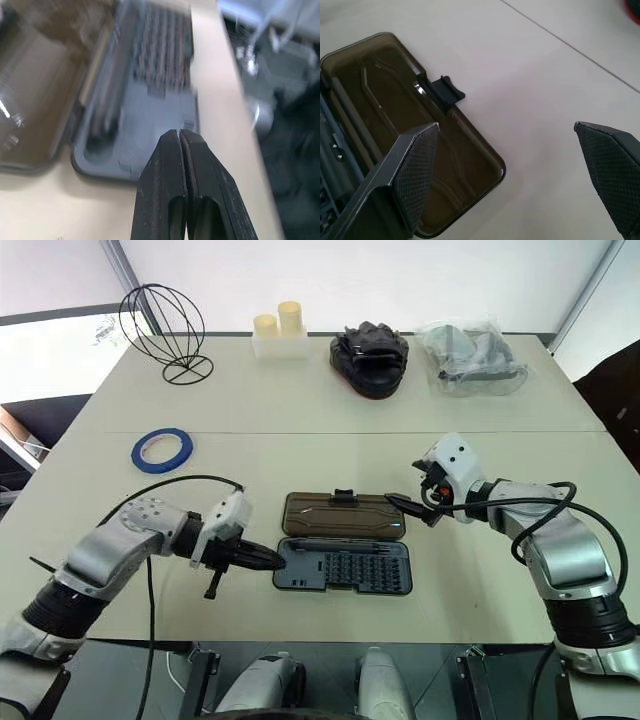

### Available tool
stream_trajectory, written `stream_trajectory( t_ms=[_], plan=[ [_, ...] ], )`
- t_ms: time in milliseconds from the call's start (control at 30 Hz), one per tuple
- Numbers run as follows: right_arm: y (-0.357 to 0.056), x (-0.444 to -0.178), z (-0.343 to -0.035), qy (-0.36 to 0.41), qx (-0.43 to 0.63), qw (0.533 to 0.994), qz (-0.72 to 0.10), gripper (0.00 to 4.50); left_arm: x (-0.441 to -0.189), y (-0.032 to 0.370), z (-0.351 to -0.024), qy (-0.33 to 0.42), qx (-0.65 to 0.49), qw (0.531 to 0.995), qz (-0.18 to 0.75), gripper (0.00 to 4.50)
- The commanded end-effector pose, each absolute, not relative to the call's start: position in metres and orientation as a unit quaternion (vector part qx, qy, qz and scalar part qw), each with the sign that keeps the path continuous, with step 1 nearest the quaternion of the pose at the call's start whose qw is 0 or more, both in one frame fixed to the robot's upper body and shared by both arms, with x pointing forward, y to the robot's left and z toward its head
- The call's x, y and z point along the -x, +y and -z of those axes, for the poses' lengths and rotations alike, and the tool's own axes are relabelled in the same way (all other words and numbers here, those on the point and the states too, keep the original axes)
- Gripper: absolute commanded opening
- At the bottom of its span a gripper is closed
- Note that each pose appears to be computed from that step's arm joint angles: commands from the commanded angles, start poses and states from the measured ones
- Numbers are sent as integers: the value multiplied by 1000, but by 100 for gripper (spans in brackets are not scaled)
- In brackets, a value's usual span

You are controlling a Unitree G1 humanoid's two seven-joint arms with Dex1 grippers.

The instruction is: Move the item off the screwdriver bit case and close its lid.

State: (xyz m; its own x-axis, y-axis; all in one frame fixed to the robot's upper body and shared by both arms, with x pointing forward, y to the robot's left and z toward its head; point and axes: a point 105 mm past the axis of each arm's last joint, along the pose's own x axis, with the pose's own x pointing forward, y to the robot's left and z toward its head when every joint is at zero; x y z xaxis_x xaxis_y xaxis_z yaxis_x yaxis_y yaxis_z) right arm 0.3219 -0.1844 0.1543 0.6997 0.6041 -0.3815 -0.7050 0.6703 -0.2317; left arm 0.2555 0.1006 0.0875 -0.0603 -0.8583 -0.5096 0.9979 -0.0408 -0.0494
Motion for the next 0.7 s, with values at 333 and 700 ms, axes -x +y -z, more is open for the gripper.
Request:
stream_trajectory(
  t_ms=[333,700],
  plan=[
    [-158,-357,-136,215,235,851,-418,450,-254,108,-42,214,-271,625,701,5],
    [-162,-363,-82,315,265,776,-477,218,-252,102,-43,200,-261,653,682,0]
  ],
)
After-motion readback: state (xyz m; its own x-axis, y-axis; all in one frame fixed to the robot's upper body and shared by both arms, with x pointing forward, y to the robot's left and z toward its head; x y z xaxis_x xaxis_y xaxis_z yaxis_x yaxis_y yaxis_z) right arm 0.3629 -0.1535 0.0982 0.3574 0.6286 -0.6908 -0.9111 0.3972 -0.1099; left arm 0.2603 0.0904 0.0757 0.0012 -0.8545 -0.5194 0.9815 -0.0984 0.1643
